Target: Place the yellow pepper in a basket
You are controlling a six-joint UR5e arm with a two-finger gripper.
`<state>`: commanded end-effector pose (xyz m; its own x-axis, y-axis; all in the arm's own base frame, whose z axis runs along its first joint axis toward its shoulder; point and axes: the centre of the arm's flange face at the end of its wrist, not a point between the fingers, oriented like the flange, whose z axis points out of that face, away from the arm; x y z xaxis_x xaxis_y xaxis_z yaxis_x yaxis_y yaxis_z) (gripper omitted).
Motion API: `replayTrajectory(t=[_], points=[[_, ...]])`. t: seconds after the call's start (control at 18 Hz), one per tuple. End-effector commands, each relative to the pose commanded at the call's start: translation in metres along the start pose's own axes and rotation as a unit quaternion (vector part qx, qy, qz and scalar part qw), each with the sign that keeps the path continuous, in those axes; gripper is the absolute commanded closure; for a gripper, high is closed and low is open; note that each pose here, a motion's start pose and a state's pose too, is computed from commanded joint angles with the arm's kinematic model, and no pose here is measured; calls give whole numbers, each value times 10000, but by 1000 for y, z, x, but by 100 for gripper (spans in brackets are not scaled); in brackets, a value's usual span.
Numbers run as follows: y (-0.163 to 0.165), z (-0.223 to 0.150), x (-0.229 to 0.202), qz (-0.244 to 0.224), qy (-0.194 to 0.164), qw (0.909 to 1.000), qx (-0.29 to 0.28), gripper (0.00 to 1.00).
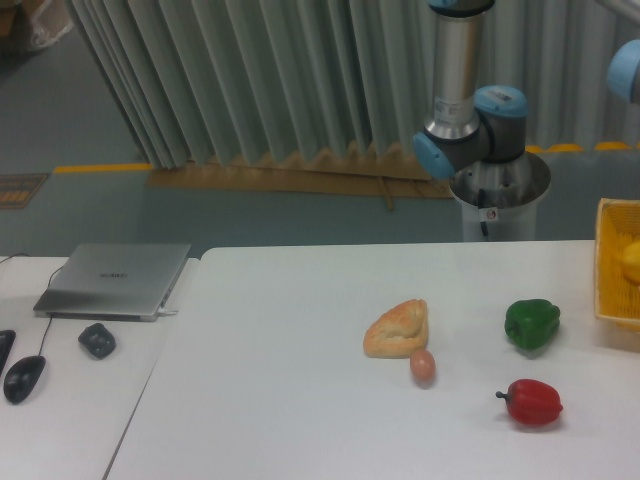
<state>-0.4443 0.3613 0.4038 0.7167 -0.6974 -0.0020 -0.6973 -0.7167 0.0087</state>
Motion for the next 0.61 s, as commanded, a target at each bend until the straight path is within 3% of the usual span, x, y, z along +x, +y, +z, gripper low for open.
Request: replayTrajectory(t=[0.33, 0.61], points=[[-59, -1, -4, -407, -73, 9991, -3, 0], [-88, -2, -3, -637, -106, 9979, 0, 0]])
